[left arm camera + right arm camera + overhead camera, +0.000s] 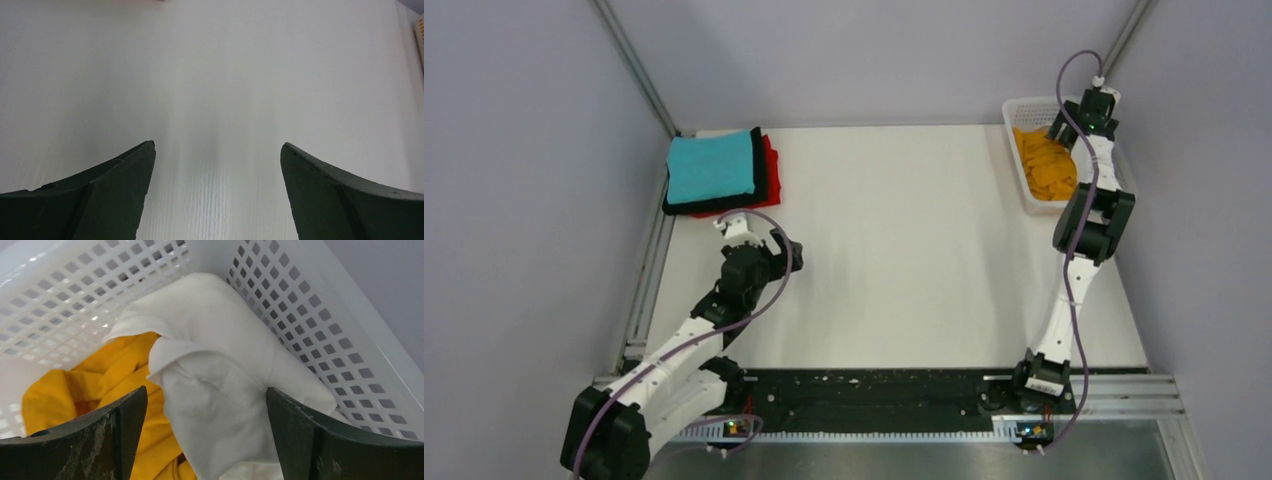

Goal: Fold and stack the t-shirts
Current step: Grab crumpled tshirt from bin with the right arm

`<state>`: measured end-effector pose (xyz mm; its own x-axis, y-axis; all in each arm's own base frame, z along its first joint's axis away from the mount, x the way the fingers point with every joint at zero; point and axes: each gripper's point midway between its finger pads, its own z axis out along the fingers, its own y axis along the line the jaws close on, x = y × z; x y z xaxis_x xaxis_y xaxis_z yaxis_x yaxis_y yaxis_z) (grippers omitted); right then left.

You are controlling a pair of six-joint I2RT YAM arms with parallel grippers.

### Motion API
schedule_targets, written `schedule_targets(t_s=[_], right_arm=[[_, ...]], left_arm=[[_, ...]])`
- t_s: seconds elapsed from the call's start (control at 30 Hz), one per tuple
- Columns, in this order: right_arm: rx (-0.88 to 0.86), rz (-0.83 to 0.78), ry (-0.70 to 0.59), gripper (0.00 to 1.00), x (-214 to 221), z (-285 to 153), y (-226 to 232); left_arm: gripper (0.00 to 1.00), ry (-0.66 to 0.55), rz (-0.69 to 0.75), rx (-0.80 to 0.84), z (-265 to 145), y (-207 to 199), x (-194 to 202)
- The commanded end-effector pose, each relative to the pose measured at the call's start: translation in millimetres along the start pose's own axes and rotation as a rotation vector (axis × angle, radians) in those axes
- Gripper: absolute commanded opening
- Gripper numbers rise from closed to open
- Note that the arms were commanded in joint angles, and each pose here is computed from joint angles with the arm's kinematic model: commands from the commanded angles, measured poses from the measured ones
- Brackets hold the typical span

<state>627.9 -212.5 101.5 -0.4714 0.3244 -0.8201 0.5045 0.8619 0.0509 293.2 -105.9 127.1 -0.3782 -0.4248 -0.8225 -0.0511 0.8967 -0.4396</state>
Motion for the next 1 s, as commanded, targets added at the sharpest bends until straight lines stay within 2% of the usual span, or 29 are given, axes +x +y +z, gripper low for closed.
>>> schedule_targets(t_s=[0.0, 0.1, 0.17, 0.23, 0.3, 0.43, 0.53, 0.67, 0.97], right_arm=[[0.005, 0.030, -0.161, 0.86, -48, 3, -6], [-0.011, 0.049, -0.192, 0.81, -53, 8, -3], [-0.016, 0.052, -0.207, 0.69, -57, 8, -3], [-0.015, 0.056, -0.211, 0.53, -58, 7, -2], [-0.024, 0.056, -0.218, 0.32, -62, 3, -2], [-0.059, 0.055, -0.256, 0.00, -84, -16, 3], [-0.098, 0.058, -0.304, 0.00, -112, -43, 9], [-0.150, 0.075, -0.411, 0.00, -165, -101, 15], [-0.242, 0.114, -0.808, 0.00, -286, -282, 12]], left_arm=[[0.99, -0.074, -0.006, 0.036, 4, -17, -28], [0.99, -0.064, -0.001, 0.026, 7, -16, -26], [0.99, -0.057, 0.003, 0.021, 9, -16, -25], [0.99, -0.048, 0.006, 0.017, 11, -16, -24], [0.99, -0.044, 0.009, 0.016, 11, -16, -23], [0.99, -0.033, 0.014, 0.018, 10, -17, -22], [0.99, -0.024, 0.019, 0.022, 8, -18, -23], [0.99, -0.030, 0.013, 0.030, 5, -19, -25], [0.99, -0.036, -0.004, 0.046, -3, -22, -28]])
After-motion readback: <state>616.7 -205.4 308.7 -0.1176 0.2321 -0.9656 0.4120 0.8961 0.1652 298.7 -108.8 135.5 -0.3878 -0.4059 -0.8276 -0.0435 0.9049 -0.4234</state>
